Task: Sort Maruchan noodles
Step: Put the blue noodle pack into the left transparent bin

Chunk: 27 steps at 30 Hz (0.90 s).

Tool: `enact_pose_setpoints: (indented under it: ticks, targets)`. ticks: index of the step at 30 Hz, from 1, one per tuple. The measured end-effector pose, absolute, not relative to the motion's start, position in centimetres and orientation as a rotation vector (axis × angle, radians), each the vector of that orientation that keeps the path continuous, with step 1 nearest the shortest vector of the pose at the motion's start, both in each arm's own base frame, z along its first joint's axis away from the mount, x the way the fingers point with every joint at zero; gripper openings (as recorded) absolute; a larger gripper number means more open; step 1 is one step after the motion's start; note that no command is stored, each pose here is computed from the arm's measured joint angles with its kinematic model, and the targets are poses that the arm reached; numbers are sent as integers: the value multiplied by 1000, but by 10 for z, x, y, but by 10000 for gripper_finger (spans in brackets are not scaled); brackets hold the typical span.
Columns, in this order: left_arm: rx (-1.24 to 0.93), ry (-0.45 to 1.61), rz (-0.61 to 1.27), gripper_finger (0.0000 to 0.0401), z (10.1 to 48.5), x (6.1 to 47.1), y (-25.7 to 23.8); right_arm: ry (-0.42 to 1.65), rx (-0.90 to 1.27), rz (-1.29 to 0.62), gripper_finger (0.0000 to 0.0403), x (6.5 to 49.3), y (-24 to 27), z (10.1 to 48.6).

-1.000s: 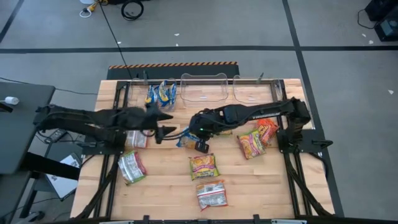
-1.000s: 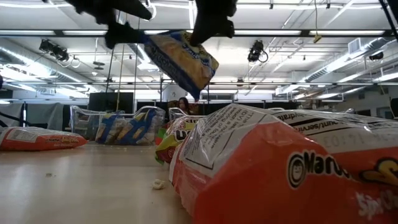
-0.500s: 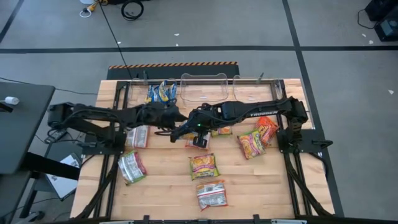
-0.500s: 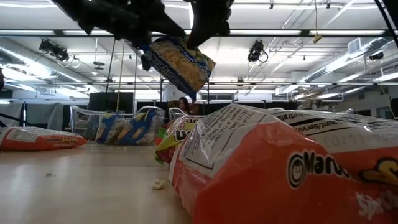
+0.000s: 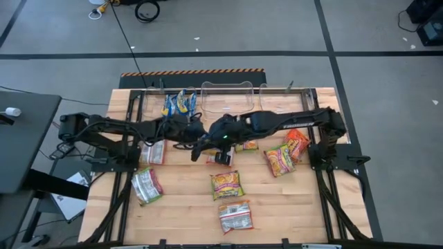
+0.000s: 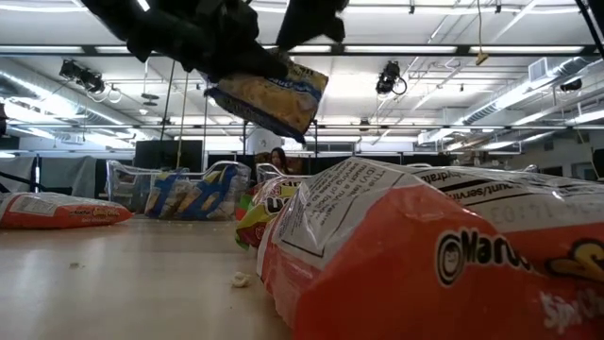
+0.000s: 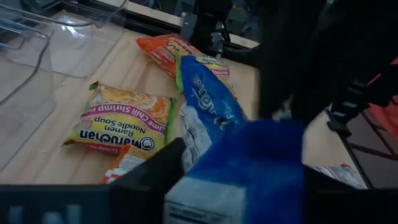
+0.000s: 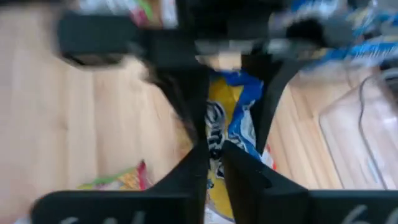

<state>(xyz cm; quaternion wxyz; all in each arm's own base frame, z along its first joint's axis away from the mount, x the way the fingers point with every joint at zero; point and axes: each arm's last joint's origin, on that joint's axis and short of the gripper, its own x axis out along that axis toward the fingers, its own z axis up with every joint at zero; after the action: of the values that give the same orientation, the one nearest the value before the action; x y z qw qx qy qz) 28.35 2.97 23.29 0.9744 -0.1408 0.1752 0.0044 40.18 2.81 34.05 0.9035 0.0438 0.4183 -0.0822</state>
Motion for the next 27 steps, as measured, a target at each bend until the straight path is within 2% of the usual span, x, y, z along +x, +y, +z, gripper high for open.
enact_pose_setpoints:
  ticks: [2, 6, 10, 17, 21, 27]
  targets:
    - [-294, 357, -13, 128, 235, 280, 32, 818, 105, -167, 88, 391, 28, 357]
    - [-279, 324, -92, 127, 262, 271, 38, 726, 104, -199, 149, 363, 24, 393]
    - [-137, 253, -198, 127, 304, 262, 36, 639, 53, -258, 214, 340, 20, 419]
    - [146, 46, -351, 146, 370, 242, 21, 626, 60, -168, 315, 334, 27, 425]
    - [190, -26, -366, 141, 394, 228, 16, 598, 9, -84, 342, 337, 46, 426]
    - [194, -15, -327, 134, 395, 227, 17, 456, -94, -93, 340, 348, 65, 432]
